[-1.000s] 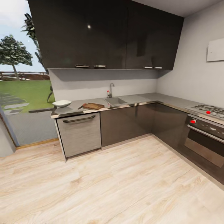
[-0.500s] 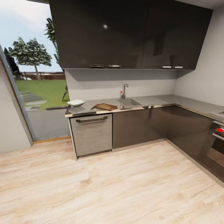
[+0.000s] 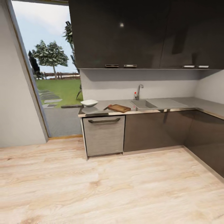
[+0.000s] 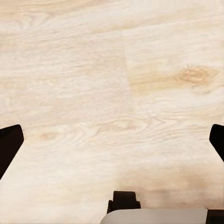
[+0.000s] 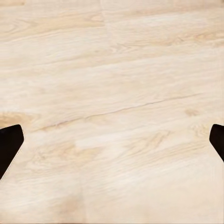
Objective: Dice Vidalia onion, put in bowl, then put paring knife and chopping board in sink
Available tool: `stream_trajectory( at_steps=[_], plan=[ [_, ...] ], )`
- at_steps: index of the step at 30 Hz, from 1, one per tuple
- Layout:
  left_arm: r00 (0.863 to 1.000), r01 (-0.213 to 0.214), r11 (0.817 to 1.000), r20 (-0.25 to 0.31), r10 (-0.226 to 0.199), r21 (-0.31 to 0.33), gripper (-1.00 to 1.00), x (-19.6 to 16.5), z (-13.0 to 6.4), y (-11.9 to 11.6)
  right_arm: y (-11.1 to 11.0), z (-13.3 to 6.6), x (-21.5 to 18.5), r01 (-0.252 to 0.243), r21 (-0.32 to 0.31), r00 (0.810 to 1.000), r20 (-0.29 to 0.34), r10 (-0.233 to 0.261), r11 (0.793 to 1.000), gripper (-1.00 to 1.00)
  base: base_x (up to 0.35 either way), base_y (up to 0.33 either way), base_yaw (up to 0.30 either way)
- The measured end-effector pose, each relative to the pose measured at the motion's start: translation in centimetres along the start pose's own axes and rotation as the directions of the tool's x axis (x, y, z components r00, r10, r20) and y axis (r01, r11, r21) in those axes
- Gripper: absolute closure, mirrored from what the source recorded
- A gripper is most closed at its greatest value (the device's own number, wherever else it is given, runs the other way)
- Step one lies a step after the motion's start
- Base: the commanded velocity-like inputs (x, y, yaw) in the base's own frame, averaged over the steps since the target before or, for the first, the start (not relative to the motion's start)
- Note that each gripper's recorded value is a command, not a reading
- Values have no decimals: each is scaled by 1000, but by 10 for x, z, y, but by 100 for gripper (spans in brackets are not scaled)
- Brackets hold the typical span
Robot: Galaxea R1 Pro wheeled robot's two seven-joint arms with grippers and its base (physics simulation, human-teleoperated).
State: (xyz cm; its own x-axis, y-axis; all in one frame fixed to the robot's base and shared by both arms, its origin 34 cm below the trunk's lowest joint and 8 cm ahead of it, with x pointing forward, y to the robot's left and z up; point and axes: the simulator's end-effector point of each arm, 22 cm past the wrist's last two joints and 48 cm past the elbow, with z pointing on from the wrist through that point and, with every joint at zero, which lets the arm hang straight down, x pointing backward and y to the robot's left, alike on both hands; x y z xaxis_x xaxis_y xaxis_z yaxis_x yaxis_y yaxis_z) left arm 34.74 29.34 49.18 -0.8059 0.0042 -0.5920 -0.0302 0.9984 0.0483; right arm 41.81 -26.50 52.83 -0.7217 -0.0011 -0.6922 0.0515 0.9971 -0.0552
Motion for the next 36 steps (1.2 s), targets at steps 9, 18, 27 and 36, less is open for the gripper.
stream_trajectory(
  at_steps=[9,18,27,36],
  plan=[
    [1000,0,1000,0,0,0,-100,0,0,0,0,0,0,0,0,1000,0,0,1000,-100,190,-58,252],
    [1000,1,1000,1,-1,0,-100,0,0,0,0,0,0,0,0,1000,1,0,1000,-100,221,-103,237],
    [1000,1,1000,1,-1,0,-100,-1,0,0,0,0,0,0,-1,1000,2,0,1000,-100,257,-108,87],
    [1000,0,1000,1,0,0,-100,-1,0,0,0,0,0,0,-1,1000,2,0,1000,-100,276,-109,4]
  ],
)
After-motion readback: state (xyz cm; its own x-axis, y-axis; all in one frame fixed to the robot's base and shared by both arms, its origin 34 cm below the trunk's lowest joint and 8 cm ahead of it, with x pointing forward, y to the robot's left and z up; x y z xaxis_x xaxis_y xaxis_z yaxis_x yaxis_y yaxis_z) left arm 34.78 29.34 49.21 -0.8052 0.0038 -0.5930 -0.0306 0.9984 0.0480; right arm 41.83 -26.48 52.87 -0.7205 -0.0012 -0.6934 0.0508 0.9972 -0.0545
